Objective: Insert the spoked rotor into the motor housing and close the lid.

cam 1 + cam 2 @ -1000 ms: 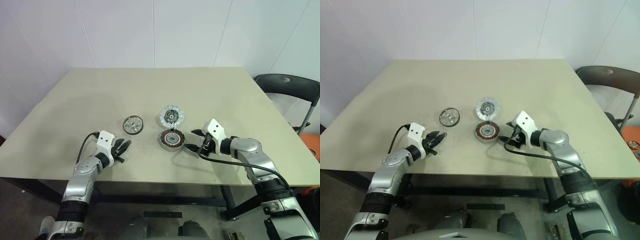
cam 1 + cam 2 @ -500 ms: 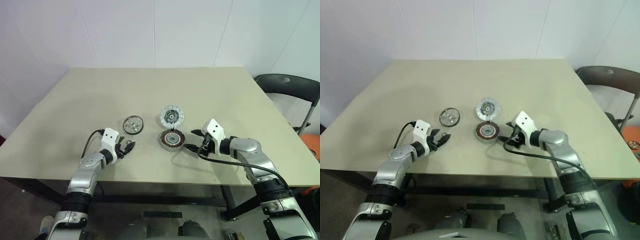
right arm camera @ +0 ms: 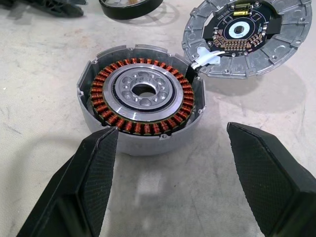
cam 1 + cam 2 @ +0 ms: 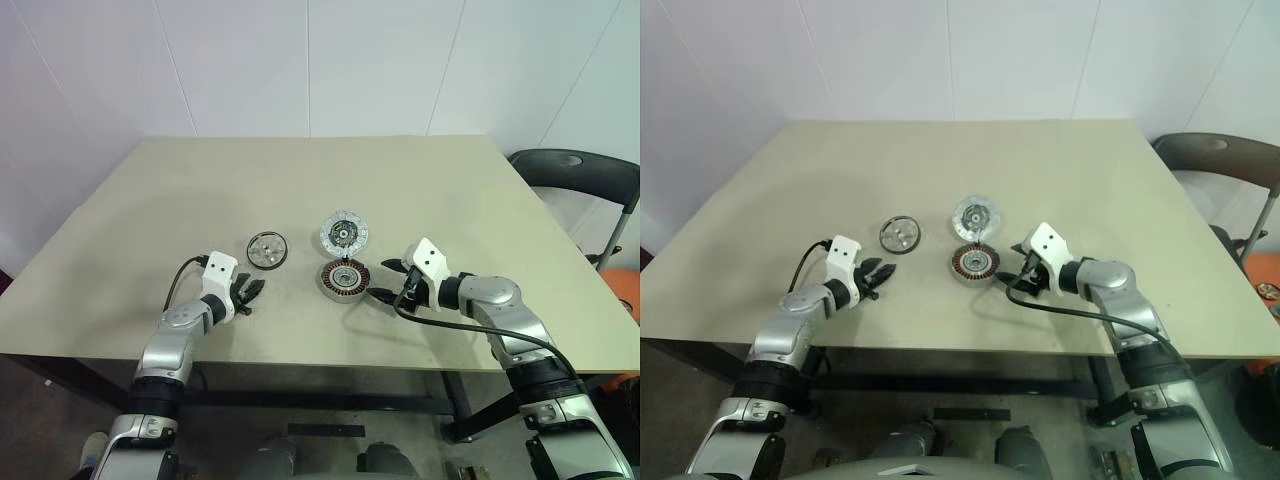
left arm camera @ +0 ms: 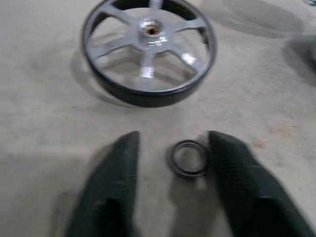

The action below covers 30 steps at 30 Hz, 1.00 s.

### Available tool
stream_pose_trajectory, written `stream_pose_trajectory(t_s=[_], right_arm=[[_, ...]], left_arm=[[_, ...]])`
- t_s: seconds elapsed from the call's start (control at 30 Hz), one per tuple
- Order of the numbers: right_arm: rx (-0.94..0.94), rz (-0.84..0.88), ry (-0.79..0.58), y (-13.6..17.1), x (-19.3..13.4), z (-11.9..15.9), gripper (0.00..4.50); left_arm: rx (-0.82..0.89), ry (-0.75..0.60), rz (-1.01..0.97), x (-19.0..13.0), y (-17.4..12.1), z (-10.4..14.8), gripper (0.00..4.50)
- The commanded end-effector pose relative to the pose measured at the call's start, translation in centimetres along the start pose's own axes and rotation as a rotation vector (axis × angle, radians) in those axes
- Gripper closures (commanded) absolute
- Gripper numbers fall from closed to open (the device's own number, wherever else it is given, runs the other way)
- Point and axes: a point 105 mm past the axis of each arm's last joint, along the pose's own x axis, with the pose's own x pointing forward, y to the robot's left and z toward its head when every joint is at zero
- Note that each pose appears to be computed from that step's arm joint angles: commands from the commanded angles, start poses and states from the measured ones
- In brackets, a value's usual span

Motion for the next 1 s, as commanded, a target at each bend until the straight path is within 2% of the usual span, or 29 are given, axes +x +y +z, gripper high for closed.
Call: stream_pose_trajectory(t_s=[0.03,0.23,0.43,0.7,1.0], right_arm=[[-0.055,-0.003,-0.043,-0.2,0.1,1.8,0.78],[-0.058,-0.001,-0.041,-0.2,0.3,1.8,0.78],[-0.06,0.004,-0.037,-0.2,0.4,1.7,0.78],[-0.065,0.009,-0.034,-0.2,0.5,1.7,0.78],[-0.066,0.017,-0.028,-0.1,0.6,1.5,0.78]], left_arm=[[-0.014,0.067,0.004,0.2,-0.1,-1.6,3.77],[0.008,0.006,-0.072,0.4,-1.6,-0.2,3.77],[0.102,-0.054,-0.142,0.5,-3.0,1.8,3.77],[0.113,-0.065,-0.109,0.5,-2.6,2.1,3.77],[0.252,-0.244,-0.292,-0.3,-6.6,5.9,3.77]])
